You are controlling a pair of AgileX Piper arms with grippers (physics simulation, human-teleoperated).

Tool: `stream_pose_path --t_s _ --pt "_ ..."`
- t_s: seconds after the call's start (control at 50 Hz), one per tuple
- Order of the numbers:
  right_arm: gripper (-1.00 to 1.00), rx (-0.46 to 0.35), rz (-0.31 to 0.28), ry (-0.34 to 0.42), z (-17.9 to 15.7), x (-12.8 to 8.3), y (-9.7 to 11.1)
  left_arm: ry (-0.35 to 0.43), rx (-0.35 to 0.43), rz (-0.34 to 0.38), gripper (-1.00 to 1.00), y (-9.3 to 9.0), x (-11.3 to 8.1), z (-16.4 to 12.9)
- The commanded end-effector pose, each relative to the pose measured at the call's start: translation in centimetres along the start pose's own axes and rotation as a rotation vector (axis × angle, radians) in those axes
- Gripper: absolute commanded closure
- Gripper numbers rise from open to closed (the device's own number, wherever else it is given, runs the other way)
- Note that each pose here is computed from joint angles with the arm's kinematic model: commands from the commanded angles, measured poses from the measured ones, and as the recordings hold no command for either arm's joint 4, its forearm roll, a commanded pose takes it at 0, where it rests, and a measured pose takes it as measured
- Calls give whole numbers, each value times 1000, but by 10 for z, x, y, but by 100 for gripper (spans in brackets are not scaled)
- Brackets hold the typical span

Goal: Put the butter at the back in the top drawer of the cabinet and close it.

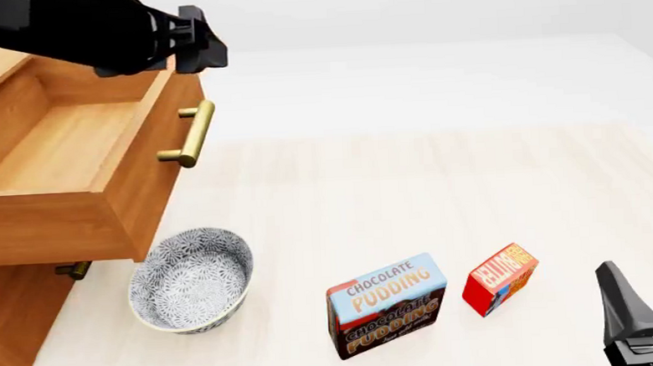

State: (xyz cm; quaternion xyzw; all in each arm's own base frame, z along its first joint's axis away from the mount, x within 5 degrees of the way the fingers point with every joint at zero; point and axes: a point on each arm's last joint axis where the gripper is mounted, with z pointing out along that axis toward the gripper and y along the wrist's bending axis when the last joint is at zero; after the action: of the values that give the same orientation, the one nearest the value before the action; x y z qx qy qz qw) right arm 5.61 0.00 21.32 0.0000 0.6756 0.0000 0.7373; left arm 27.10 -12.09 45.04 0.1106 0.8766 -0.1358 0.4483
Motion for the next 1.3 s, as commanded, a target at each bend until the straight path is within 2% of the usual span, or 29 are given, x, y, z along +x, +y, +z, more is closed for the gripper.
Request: stream_pose_path --t_s 0.02,0.1,0.14,0.18,0.32,0.36,0.4,0.42,0.46,0.48,0.58,0.6,0.74,0.98,1.3 --pt "-100 0 0 0 0 0 0 12 66 45 -100 -27 -4 18" --pt "-100 0 0 0 0 0 0 13 80 56 -100 -33 -5 21" --pt "-100 0 0 0 0 0 0 37 119 79 -100 -51 -4 33" --pt "-100 0 0 0 0 0 0 37 117 92 -100 -51 -5 33" --pt "-100 0 0 0 0 0 0 54 156 125 -100 -72 -9 44" --pt "-100 0 0 0 0 0 0 76 172 135 -100 -82 -4 57" --pt "-100 0 0 0 0 0 0 83 175 133 -100 -85 -2 62" --pt "-100 0 0 0 0 0 0 102 185 132 -100 -93 2 72" --pt "-100 0 0 0 0 0 0 103 182 137 -100 -92 2 75" --pt "-100 0 0 0 0 0 0 109 197 140 -100 -101 3 79" --pt "-100 0 0 0 0 0 0 128 205 154 -100 -108 9 91" --pt "-100 0 0 0 0 0 0 142 216 160 -100 -116 13 97" --pt "-100 0 0 0 0 0 0 165 233 177 -100 -130 19 108" --pt "-100 0 0 0 0 0 0 219 277 240 -100 -169 33 137" --pt "-100 0 0 0 0 0 0 275 300 281 -100 -198 51 162"
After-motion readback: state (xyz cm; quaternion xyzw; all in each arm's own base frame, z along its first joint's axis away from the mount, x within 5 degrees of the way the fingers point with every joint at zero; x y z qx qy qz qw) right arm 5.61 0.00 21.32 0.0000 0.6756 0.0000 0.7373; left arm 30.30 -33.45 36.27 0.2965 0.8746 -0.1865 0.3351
